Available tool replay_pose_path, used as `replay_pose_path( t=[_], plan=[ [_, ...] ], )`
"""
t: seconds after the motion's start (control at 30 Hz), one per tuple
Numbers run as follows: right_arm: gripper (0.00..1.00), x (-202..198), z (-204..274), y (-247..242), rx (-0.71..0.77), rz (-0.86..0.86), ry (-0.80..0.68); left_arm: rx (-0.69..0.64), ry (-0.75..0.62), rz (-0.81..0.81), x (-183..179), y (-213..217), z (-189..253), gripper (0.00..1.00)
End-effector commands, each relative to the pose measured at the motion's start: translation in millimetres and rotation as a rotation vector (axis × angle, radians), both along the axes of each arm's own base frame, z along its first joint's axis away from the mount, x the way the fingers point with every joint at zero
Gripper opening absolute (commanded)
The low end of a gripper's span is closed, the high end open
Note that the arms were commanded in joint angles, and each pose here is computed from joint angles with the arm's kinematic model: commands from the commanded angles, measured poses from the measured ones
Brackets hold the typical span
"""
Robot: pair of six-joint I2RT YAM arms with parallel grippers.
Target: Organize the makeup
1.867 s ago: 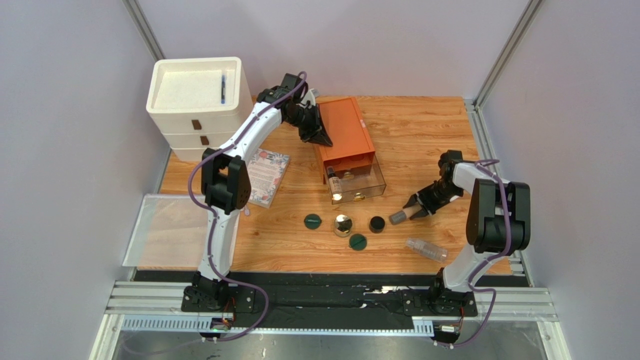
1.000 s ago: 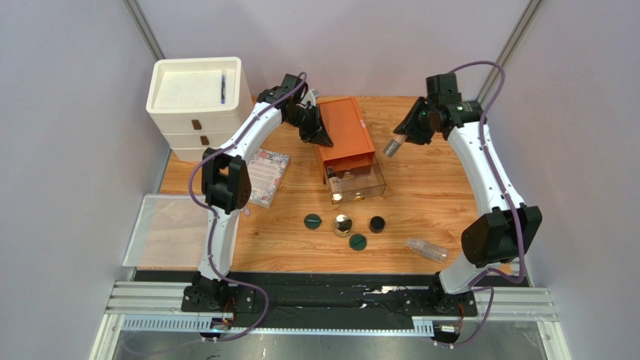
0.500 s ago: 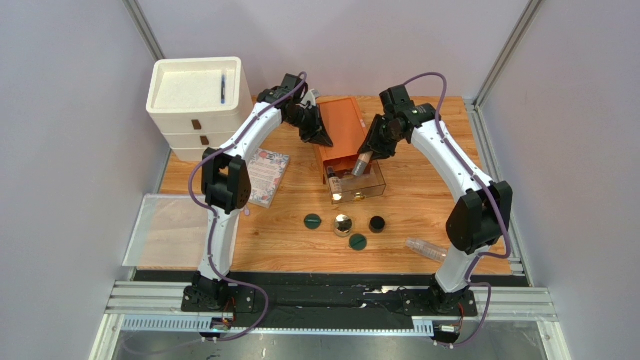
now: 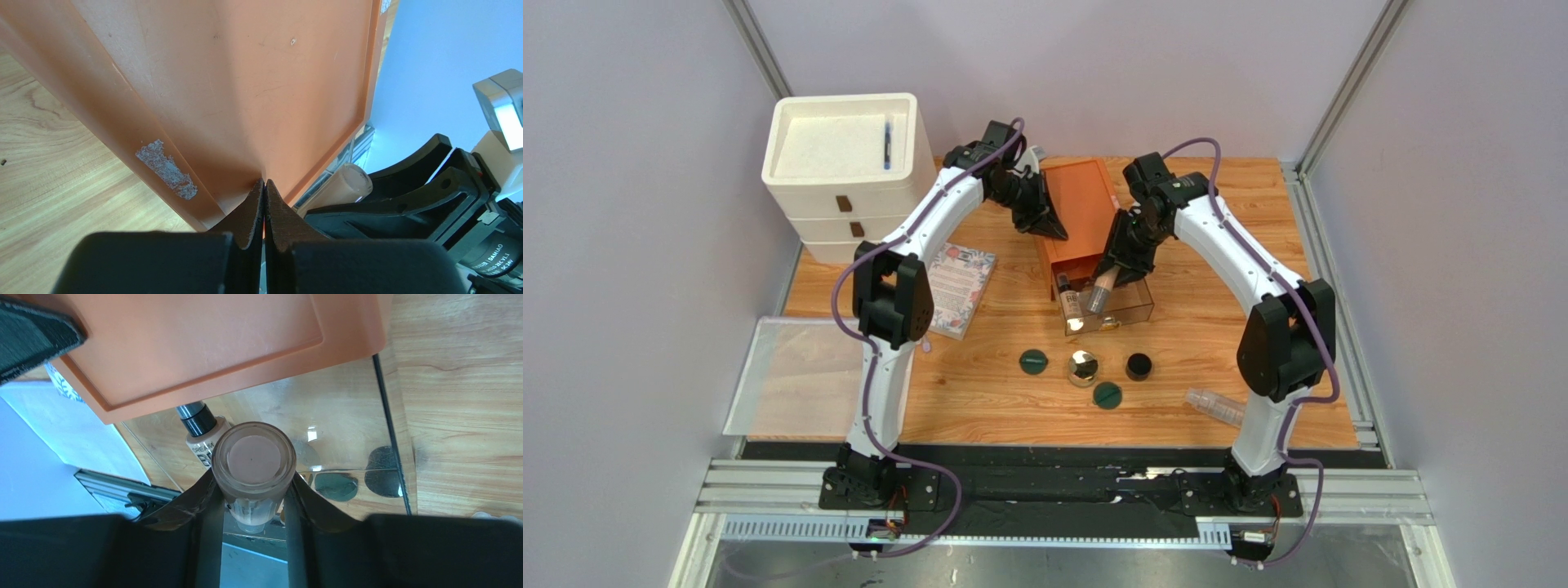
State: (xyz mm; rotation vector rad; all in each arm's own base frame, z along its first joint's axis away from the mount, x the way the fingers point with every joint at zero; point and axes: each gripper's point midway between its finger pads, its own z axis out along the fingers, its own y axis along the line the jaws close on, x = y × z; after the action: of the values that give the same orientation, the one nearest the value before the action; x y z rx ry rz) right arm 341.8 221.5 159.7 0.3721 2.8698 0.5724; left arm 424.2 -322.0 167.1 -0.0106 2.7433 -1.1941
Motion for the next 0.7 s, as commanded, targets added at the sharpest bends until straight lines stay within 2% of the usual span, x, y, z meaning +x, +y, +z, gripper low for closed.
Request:
replay_pose_path(
  t=[0.0, 0.07, 0.1, 0.47, 0.57, 0.67],
  plan=[
    [0.43, -15, 20, 15, 0.083, 0.076, 0.026, 0.05, 0.009, 0.013, 5, 4, -17, 0.0],
    [0.61, -13, 26, 14, 0.086, 0.08, -0.003, 0.05, 0.008, 0.013, 6, 5, -17, 0.0],
    [0.74, -13, 30, 13, 0.087, 0.085, -0.015, 0.048, 0.007, 0.013, 6, 5, -16, 0.0],
    [0.75, -14, 63, -9, 0.045, 0.024, -0.1, 0.053, -0.001, 0.014, 6, 8, -14, 0.0],
    [0.75, -17, 77, -31, 0.031, -0.046, -0.138, 0.051, -0.001, 0.011, 5, 8, -14, 0.0],
    [0.76, -23, 70, -58, 0.037, -0.159, -0.101, 0.049, 0.0, 0.011, 5, 8, -14, 0.0]
  ],
)
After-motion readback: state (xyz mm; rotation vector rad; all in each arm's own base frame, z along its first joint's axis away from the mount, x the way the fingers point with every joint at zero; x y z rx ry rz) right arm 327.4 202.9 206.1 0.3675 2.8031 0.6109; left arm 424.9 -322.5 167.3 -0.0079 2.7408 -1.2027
